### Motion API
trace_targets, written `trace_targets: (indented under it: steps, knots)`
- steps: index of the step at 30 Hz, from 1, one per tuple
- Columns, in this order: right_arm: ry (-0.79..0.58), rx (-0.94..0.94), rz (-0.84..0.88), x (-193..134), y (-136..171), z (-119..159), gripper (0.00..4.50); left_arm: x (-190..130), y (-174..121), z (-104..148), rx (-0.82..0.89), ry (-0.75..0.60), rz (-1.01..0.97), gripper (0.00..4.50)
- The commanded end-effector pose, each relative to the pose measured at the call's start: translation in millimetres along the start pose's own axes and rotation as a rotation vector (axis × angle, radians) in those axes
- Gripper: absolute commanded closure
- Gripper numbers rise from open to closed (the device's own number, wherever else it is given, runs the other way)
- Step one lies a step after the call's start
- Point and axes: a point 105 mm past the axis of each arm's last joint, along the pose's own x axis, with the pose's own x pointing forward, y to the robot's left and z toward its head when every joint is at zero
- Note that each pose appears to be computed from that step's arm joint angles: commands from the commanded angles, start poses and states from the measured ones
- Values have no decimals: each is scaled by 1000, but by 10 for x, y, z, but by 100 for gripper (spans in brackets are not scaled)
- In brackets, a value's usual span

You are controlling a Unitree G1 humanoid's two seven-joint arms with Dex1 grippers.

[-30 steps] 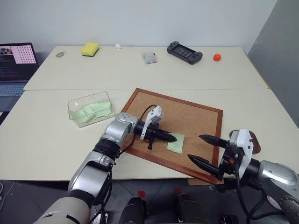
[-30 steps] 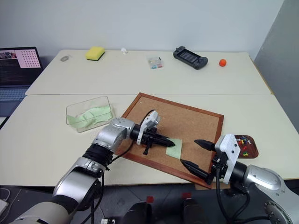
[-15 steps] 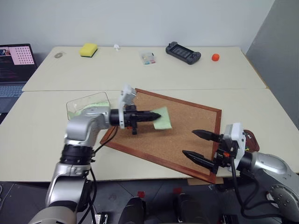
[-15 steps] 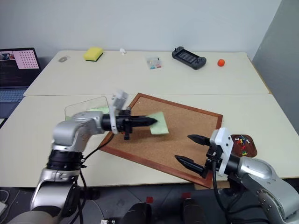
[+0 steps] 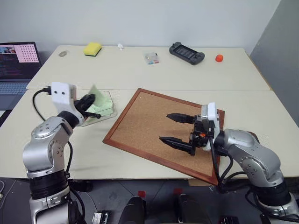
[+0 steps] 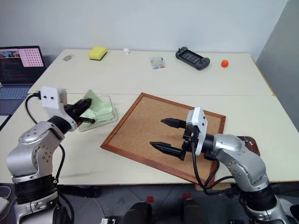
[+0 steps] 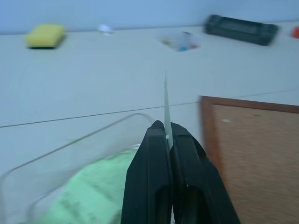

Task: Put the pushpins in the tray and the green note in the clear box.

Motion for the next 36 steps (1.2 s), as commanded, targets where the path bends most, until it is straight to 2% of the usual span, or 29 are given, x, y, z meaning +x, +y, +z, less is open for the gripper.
trace_targets:
  steps: [1,4,5,7,19,23,25,28,30,36]
  knots:
    - [-24,-53,27,25,18,90,0,-19,122,25,16,-56,112,445]
    - [-17,-54,20,12,8,73,0,21,103,-33,4,-61,111,445]
    - [-12,-54,16,4,3,62,0,42,107,-40,-4,-67,112,408]
    - [-5,-56,3,-14,-13,45,0,83,138,-44,-10,-77,119,383]
    - [1,-55,-55,-90,-50,30,0,124,63,-7,-16,-104,51,138]
    - [-11,-27,-125,-141,-85,27,0,68,-184,57,57,-144,-89,60]
    - [-19,-17,-262,-219,-187,30,0,2,-451,-8,124,-124,-188,12]
    - [26,-50,-473,-382,-313,-59,0,-131,-743,-112,116,-109,-264,5]
    - [109,-131,-585,-516,-351,-197,0,-195,-796,-193,95,-98,-234,5]
    - [144,-186,-957,-922,-459,-335,0,-362,-939,-471,16,-58,-157,5]
